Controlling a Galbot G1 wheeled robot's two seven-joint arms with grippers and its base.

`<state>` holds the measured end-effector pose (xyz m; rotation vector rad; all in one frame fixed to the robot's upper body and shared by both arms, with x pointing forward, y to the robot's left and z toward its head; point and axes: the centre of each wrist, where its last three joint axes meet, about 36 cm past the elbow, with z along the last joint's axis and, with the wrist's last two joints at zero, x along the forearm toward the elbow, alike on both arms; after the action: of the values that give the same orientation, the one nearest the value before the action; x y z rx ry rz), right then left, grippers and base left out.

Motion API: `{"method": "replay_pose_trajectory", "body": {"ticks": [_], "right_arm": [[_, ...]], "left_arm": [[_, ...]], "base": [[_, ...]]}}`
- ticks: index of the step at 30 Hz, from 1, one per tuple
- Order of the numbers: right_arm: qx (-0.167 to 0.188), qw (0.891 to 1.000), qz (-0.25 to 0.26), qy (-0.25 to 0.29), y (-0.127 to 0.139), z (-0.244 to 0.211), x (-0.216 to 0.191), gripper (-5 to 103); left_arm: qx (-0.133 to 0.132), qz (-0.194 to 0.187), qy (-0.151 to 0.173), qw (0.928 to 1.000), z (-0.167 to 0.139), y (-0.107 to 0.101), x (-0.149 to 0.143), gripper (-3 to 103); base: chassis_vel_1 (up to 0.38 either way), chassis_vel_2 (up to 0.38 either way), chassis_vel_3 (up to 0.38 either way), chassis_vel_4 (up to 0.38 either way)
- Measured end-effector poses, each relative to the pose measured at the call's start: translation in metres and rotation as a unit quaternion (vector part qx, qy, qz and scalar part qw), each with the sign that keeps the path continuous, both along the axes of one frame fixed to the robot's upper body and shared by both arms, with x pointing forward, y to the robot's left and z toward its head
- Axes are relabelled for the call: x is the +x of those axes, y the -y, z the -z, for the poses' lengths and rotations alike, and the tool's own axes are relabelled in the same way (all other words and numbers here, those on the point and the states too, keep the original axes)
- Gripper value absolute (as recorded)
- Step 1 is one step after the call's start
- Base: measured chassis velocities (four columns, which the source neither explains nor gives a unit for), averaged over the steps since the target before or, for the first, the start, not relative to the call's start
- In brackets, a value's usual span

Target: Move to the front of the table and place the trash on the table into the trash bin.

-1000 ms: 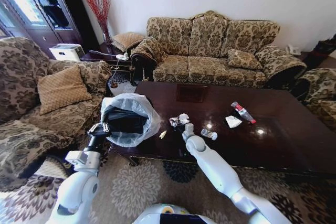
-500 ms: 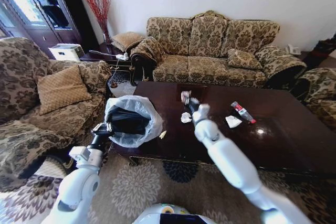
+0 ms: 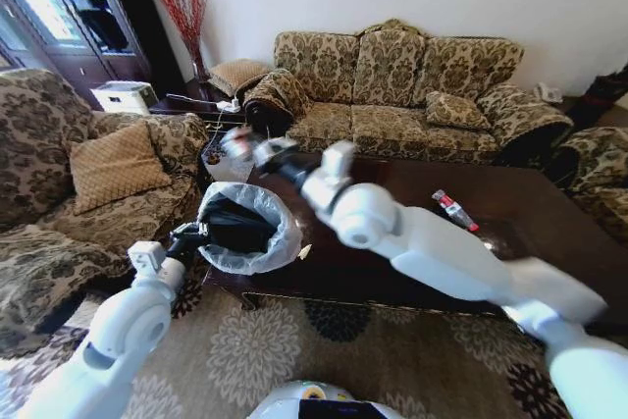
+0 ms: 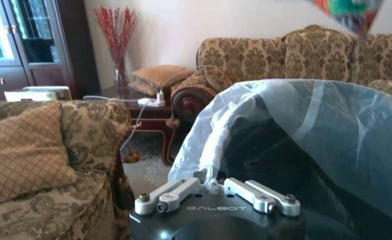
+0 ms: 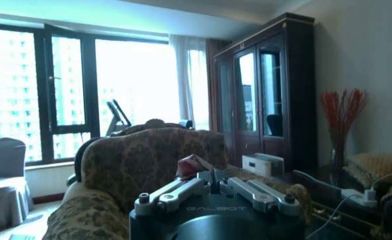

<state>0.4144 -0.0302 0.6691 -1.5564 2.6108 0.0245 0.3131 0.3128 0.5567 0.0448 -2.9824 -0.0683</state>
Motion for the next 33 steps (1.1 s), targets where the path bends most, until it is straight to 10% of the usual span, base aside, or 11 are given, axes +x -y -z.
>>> {"method": "replay_pose_trajectory", "body": {"ticks": [10, 26, 33], "right_arm": [[-0.073, 0.997, 0.007, -0.009, 0.011, 0.020, -0.008, -1], [-0.055, 0.998, 0.039, 0.010, 0.016, 0.018, -0.001, 59], [-0.035, 0.975, 0.219, 0.002, 0.075, 0.027, 0.045, 86]], "left_arm": [[-0.001, -0.002, 0.003, 1.0000, 0.001, -0.006, 0.007, 1], [-0.009, -0.004, 0.008, 0.9999, 0.008, -0.009, 0.011, 1], [-0.009, -0.021, 0.034, 0.9992, 0.019, -0.012, 0.009, 1]], "base": [[0.000, 0.000, 0.000, 0.000], [0.000, 0.000, 0.000, 0.000], [0.000, 0.000, 0.000, 0.000]]}}
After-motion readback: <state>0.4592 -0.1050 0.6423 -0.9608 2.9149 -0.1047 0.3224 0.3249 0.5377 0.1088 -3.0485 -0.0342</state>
